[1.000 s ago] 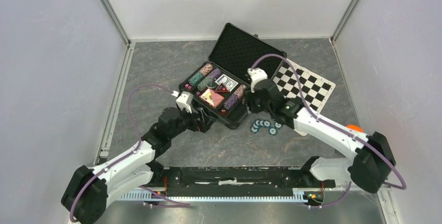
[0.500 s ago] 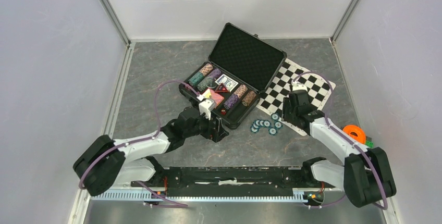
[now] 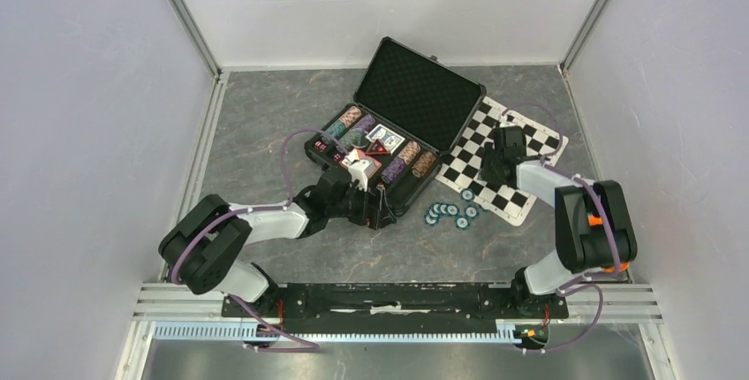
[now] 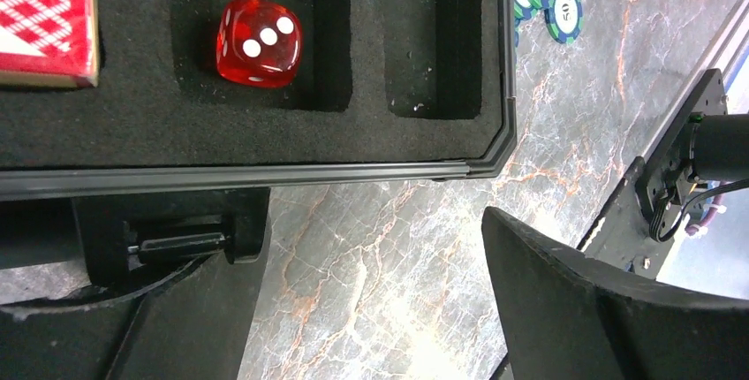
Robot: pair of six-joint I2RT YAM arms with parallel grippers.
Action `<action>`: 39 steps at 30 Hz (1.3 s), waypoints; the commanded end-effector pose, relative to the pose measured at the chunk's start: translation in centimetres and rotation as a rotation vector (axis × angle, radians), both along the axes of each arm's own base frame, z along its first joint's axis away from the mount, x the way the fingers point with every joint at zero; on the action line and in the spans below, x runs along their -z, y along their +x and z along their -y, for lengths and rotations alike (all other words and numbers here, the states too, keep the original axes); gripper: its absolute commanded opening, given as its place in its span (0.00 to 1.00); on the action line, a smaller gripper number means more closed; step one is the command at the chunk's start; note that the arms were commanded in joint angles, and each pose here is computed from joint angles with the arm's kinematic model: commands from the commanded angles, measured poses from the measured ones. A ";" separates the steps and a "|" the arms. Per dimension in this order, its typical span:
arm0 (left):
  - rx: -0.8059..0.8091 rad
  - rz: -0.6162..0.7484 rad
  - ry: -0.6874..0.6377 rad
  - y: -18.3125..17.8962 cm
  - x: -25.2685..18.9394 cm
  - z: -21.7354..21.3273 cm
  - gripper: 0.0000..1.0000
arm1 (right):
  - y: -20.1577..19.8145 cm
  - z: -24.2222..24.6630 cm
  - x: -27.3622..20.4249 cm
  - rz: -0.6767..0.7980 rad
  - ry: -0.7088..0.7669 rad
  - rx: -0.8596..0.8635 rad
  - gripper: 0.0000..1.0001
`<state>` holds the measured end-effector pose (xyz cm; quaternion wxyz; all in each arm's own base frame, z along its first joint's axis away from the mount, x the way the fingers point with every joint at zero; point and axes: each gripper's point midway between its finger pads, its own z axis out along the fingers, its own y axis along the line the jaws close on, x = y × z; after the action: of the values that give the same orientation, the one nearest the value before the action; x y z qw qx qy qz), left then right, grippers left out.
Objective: Pack up texas hold em set
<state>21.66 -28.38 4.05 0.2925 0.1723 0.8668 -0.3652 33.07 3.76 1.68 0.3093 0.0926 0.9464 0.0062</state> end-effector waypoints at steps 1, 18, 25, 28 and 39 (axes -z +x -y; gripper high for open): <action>-0.001 0.055 -0.041 2.0 -2.1 1.2 0.95 | 2.9 0.4 0.7 0.004 0.050 0.024 0.42; 0.032 0.248 -0.111 0.9 -5.5 -0.3 0.98 | 4.3 0.6 0.5 0.006 0.100 0.025 0.41; 0.021 0.264 -0.123 0.7 -6.3 -0.6 1.00 | 1.0 0.5 -1.5 0.021 -0.018 -0.040 0.53; 0.014 0.276 -0.120 0.8 -6.5 -0.8 1.00 | 1.0 0.8 -3.3 0.044 -0.066 -0.053 0.59; -0.088 0.355 -0.095 1.4 -7.7 -3.0 1.00 | 0.0 -1.5 -6.3 0.020 -0.097 -0.040 0.95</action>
<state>22.05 -26.69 10.44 0.4120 0.1839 0.8063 -0.3825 32.85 4.45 5.97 0.3181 0.0618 0.9457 -0.0252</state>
